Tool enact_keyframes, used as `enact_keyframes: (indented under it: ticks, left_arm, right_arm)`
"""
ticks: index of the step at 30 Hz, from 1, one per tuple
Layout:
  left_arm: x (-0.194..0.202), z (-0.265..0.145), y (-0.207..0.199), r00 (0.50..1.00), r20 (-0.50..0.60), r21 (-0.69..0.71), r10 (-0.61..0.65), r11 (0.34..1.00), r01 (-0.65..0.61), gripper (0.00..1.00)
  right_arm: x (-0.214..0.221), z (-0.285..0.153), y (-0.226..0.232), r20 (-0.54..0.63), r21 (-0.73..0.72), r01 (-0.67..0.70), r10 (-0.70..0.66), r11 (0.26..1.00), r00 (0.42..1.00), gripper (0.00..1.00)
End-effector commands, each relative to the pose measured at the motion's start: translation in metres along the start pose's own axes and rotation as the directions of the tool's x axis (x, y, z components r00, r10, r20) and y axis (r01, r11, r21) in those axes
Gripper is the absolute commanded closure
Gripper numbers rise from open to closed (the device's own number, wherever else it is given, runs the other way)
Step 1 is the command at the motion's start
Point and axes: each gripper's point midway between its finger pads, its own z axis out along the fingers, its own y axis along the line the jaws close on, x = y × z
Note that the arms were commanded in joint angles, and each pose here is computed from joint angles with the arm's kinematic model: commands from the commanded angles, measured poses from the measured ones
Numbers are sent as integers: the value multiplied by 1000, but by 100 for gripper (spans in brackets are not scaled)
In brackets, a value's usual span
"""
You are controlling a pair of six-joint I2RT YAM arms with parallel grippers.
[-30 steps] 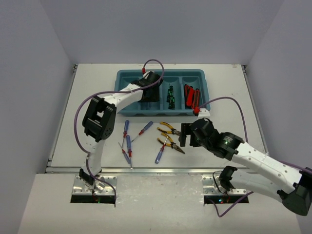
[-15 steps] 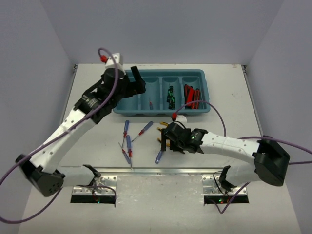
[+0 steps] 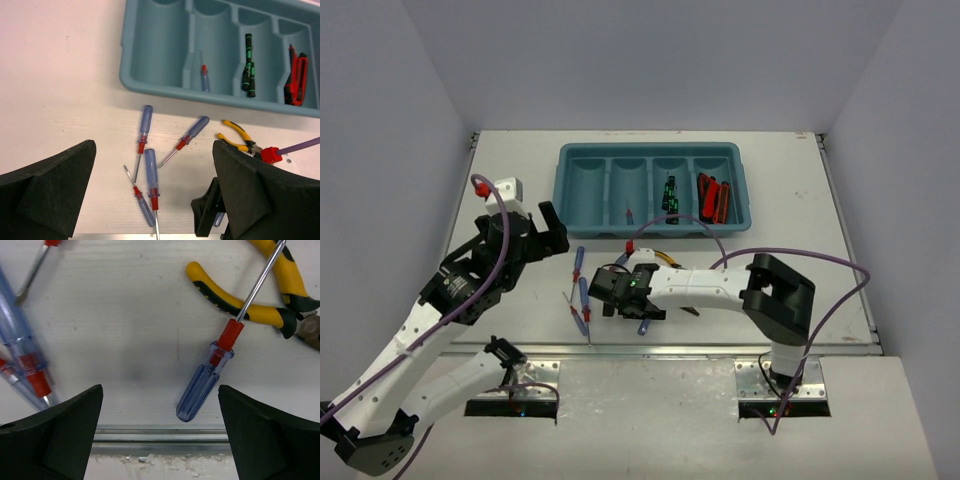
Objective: Sort the tools into containers
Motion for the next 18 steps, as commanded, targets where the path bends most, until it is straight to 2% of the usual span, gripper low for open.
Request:
enact_keyframes:
  ticks: [1,6,13,14,16,18]
  left_arm:
    - [1,-2,11,999,29,-21,17,1000,-17,0]
    - [15,5,12,1000,15,-16,20,1000,-20,0]
    - [23,12,9,1000,8,-1,12,1000,-12,0]
    - [24,13,9,1000,7,1,12,1000,-12,0]
    - [26,15,8,1000,2,-1,14,1000,-14,0]
    - [28,17,8,1000,-6,-5,19,1000,-19,0]
  right_arm:
    - [13,9,-17,-43,99,-95,99,991,994,8]
    - [10,8,-26,-16,125,-111,114,986,993,12]
    - [23,20,-46,-23,190,-146,153,971,988,37]
    - [24,21,-49,-19,194,-155,162,969,987,38]
    - [26,22,-54,-11,180,-171,175,969,984,41]
    - [26,23,-55,-3,148,-176,179,973,984,51]
